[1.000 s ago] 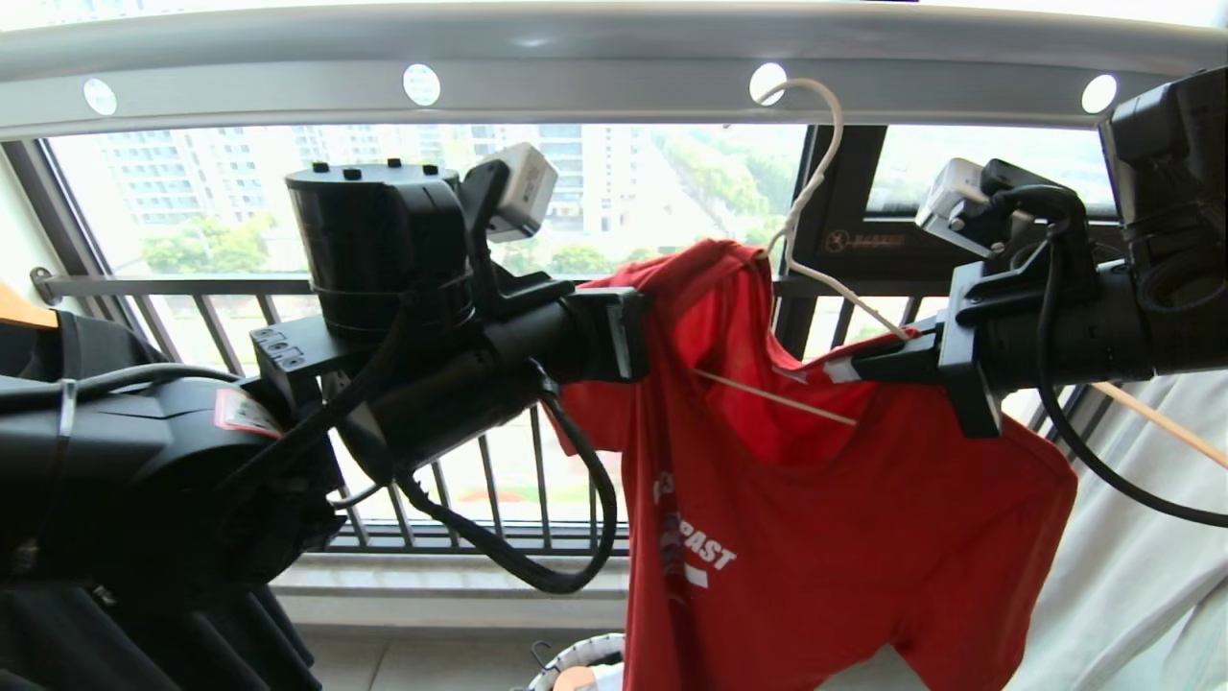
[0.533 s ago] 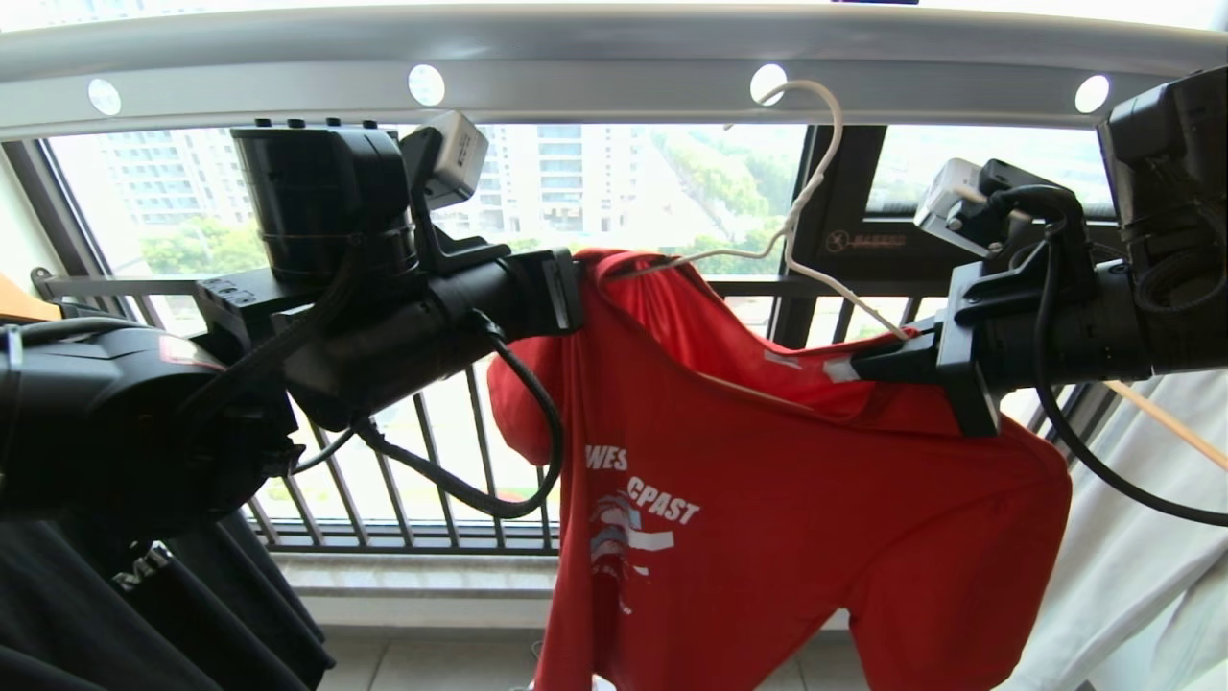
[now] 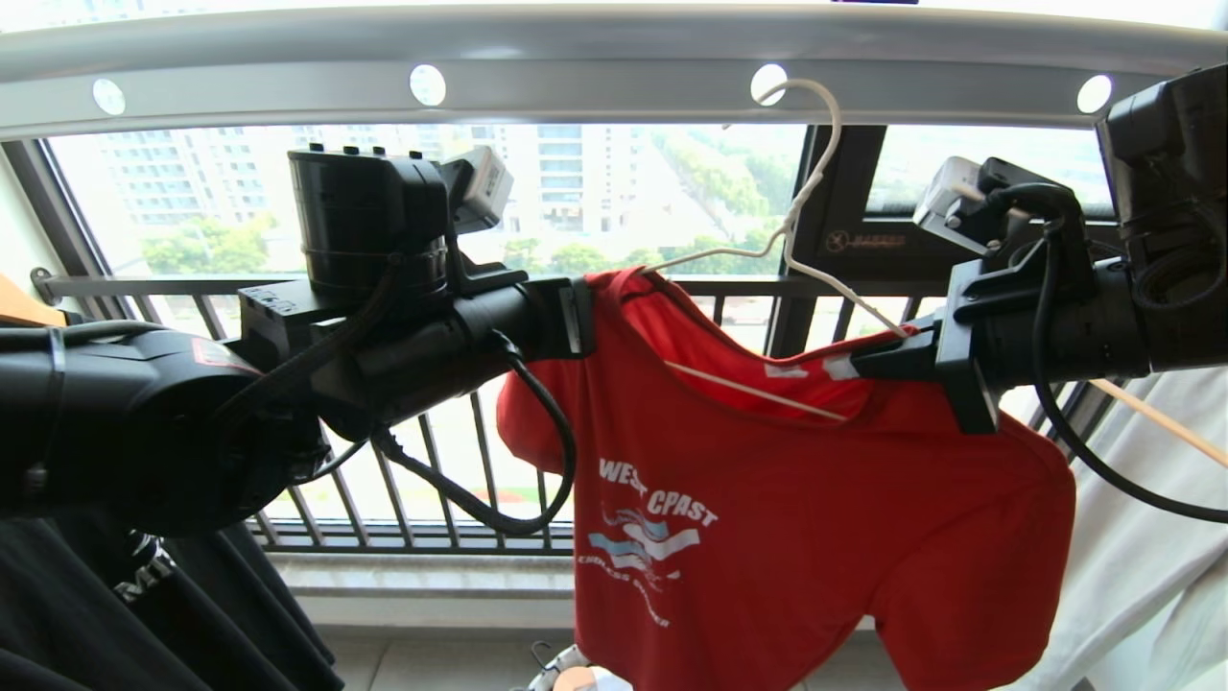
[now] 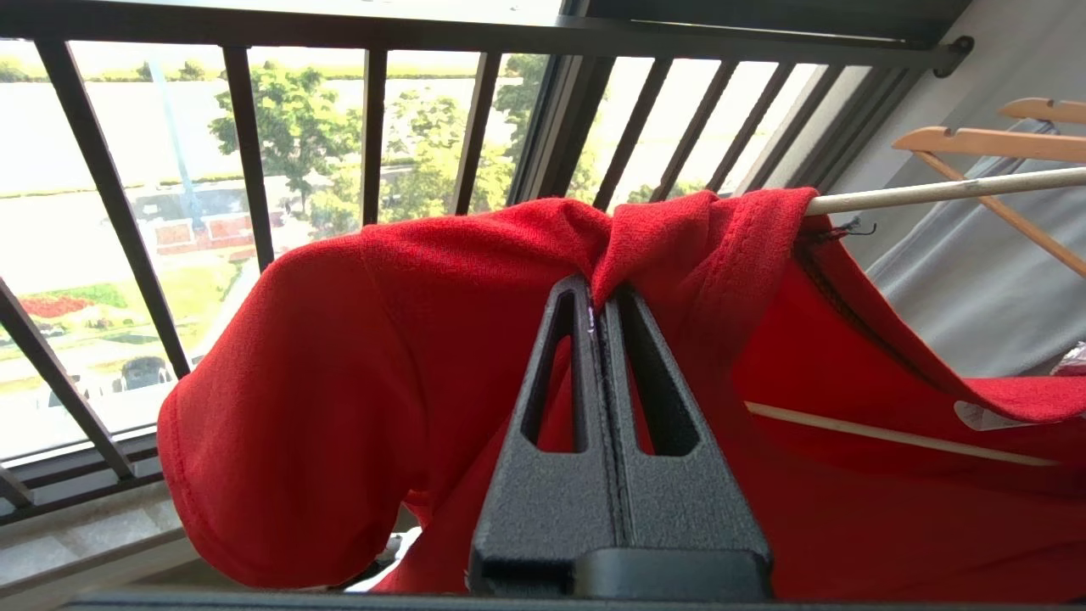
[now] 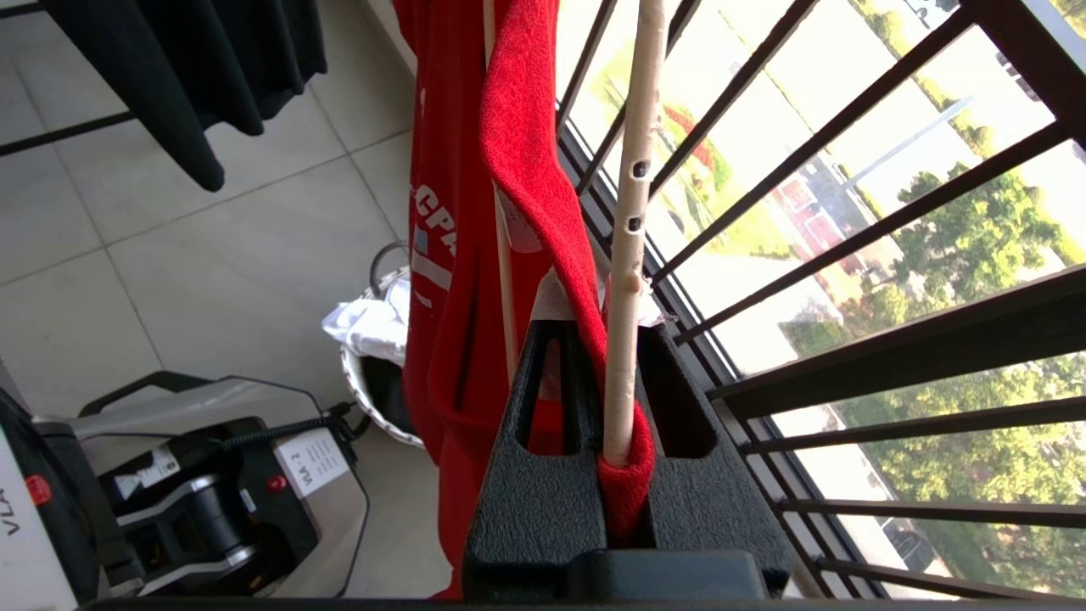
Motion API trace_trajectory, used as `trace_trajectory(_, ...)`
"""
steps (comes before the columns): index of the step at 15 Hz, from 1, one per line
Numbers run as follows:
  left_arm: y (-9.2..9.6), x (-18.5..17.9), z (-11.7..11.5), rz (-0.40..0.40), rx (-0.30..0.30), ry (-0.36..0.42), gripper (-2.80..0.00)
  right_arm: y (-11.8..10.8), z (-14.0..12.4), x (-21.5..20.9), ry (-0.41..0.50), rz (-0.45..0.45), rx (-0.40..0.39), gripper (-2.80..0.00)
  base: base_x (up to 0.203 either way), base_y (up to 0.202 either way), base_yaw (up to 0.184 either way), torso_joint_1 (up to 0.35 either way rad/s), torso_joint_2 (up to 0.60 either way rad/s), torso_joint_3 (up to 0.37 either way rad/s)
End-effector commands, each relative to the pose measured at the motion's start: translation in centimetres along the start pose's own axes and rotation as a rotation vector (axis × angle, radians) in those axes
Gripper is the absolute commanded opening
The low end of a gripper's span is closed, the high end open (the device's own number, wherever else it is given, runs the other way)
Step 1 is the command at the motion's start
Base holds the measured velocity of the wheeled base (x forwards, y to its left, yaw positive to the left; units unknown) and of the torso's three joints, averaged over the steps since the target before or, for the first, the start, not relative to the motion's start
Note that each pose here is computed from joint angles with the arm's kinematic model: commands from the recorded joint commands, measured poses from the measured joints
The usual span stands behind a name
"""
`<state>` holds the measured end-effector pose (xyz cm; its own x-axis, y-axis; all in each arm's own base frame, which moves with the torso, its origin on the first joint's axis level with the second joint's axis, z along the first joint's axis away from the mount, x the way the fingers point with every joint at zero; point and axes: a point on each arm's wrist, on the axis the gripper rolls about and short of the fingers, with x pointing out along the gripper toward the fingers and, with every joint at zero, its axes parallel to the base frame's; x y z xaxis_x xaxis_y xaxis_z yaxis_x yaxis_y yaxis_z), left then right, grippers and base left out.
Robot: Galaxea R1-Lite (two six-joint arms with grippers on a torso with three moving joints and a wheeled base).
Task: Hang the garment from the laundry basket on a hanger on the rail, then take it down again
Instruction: Take the clothes off the clothes rack
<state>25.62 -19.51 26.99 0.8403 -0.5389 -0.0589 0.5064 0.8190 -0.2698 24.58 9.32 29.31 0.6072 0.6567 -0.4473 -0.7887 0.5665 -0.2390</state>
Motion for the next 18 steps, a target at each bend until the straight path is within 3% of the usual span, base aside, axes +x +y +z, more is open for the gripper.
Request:
trace_trajectory(1,-1.4,-1.1,0.5,-0.05,-0.007,-0.016,-2.8,0.0,-0.1,0.2,0.008,0.007,0.001,-2.8,0.0,0.0,0.0,0.0,0.0,0.0)
trace_trajectory(3,-2.3,-1.5,0.3,-0.078,-0.014,-0.008,-2.8,0.0,-0.2,0.2,0.011,0.007,0.003,-2.8,0.0,0.0,0.0,0.0,0.0,0.0)
trace_trajectory(7,-2.3,-0.8,-0.6,-0.072,-0.008,0.02,-2.8,0.0,-0.2,0.3,0.02,-0.005,0.003,-2.8,0.0,0.0,0.0,0.0,0.0,0.0)
trace_trajectory(8,-2.2,-0.7,-0.6,-0.069,-0.008,0.021,0.0,-0.1,-0.2,0.2,0.023,-0.014,0.002,-2.8,0.0,0.0,0.0,0.0,0.0,0.0)
trace_trajectory(12,-2.1,-1.6,0.2,-0.061,0.001,0.013,0.0,-0.1,-0.2,0.3,0.027,-0.019,0.002,-2.8,0.0,0.0,0.0,0.0,0.0,0.0)
trace_trajectory(16,-2.4,-6.3,3.9,-0.044,0.017,0.076,0.0,-0.1,-0.3,0.5,0.037,-0.032,0.001,-2.8,0.0,0.0,0.0,0.0,0.0,0.0)
trace_trajectory(18,-2.3,-8.5,5.7,-0.04,0.013,0.045,0.0,-0.1,-0.3,0.7,0.04,-0.029,0.001,-2.8,0.0,0.0,0.0,0.0,0.0,0.0)
